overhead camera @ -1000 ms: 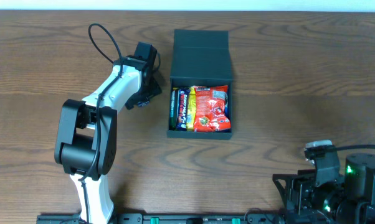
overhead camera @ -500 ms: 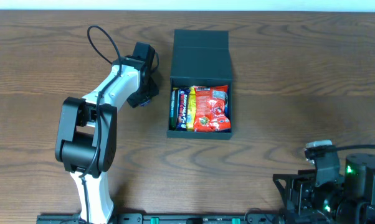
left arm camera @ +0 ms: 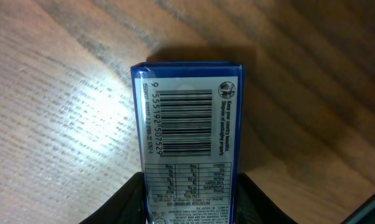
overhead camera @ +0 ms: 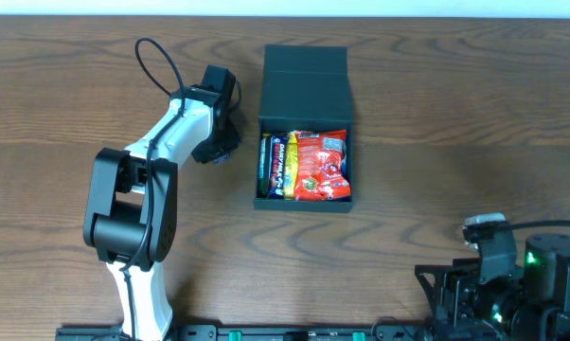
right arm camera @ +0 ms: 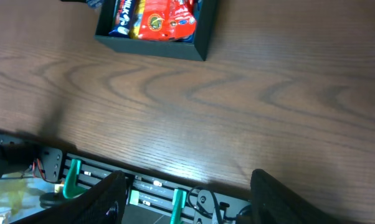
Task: Pack container
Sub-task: 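Grasp the small blue box on the table with the left gripper, then lower the small blue box into the box and release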
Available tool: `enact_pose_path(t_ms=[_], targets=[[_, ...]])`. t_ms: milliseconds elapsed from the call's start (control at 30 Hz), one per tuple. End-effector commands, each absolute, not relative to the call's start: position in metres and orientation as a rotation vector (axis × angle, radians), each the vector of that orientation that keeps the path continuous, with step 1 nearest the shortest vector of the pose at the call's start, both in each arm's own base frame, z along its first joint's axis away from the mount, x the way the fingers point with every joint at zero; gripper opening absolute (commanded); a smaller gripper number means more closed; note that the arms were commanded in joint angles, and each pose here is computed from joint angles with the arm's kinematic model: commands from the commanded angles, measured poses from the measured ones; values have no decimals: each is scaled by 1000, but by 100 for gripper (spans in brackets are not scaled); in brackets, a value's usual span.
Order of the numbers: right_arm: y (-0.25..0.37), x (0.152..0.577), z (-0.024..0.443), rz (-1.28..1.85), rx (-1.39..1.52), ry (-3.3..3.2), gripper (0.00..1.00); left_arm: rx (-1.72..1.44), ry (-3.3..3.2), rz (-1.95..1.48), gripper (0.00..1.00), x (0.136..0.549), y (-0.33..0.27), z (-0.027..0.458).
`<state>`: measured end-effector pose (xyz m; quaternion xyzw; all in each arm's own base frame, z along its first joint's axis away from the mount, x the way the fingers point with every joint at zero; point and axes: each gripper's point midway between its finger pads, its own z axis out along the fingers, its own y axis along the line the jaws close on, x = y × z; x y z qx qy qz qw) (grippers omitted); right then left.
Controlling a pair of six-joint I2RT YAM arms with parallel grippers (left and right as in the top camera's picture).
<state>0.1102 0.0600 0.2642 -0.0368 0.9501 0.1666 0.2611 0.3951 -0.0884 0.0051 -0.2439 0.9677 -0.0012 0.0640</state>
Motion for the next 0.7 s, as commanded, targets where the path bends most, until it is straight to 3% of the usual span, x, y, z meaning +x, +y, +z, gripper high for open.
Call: enact_pose_path(t_ms=[0, 300, 467, 667], targets=[[59, 110, 265, 442, -99, 2566, 64, -668, 2951, 18, 11, 390, -85, 8], [59, 110, 265, 443, -99, 2567, 63, -465, 2756, -11, 6, 402, -93, 96], [59, 110, 265, 443, -99, 2566, 63, -176, 2683, -80, 6, 384, -140, 145], [59, 109, 264, 446, -92, 2575, 63, 48, 2713, -134, 6, 352, -201, 142]])
